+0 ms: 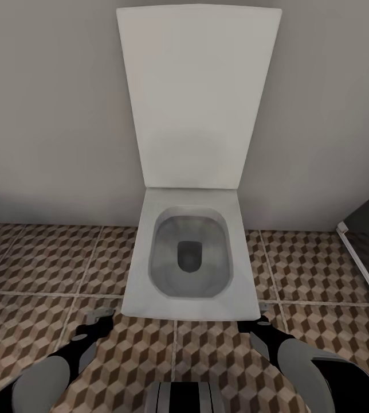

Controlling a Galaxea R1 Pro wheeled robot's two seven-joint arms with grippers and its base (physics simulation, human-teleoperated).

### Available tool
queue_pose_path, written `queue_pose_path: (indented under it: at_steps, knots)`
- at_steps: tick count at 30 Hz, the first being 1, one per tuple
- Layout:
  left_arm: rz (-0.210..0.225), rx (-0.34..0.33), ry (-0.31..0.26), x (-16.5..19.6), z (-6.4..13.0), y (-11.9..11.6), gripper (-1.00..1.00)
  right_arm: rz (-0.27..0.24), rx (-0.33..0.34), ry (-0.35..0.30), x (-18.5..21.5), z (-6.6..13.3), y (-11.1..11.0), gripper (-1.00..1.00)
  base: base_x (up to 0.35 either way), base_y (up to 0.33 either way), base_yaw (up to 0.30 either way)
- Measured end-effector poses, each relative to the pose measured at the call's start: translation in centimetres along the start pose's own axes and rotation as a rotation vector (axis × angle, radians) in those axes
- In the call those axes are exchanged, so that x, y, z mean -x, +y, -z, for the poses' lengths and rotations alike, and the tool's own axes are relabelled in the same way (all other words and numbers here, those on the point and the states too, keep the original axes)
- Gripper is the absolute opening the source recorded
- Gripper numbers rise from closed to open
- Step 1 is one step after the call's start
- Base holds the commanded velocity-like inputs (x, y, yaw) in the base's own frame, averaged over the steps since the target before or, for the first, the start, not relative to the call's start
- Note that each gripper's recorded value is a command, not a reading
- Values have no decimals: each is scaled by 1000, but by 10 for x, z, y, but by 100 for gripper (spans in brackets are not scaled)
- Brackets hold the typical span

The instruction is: Take the four mousetraps from the cabinet in the bathroom and place them on the bathroom floor. Make sure all four end up on the same floor surface, and ensure that at least two of them are either under or directly next to the same bathroom sink.

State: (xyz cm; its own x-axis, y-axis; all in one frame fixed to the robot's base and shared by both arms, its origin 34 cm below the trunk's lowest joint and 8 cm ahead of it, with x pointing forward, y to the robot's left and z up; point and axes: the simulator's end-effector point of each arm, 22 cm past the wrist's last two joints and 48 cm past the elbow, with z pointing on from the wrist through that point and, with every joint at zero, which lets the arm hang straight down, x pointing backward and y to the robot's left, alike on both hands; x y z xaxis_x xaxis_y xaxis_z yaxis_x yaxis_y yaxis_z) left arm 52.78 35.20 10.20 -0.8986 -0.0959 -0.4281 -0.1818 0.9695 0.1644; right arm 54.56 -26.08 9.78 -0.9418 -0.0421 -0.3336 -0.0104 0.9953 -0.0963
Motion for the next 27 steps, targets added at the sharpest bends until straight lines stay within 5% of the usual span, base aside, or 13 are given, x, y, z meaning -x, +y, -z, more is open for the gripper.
queue_pose_path:
  at_steps: [27]
  knots:
    - [1, -34, -6, 1, 4, -32, -100, 2, -4, -11, 3, 0, -3, -100, 0, 0, 0]
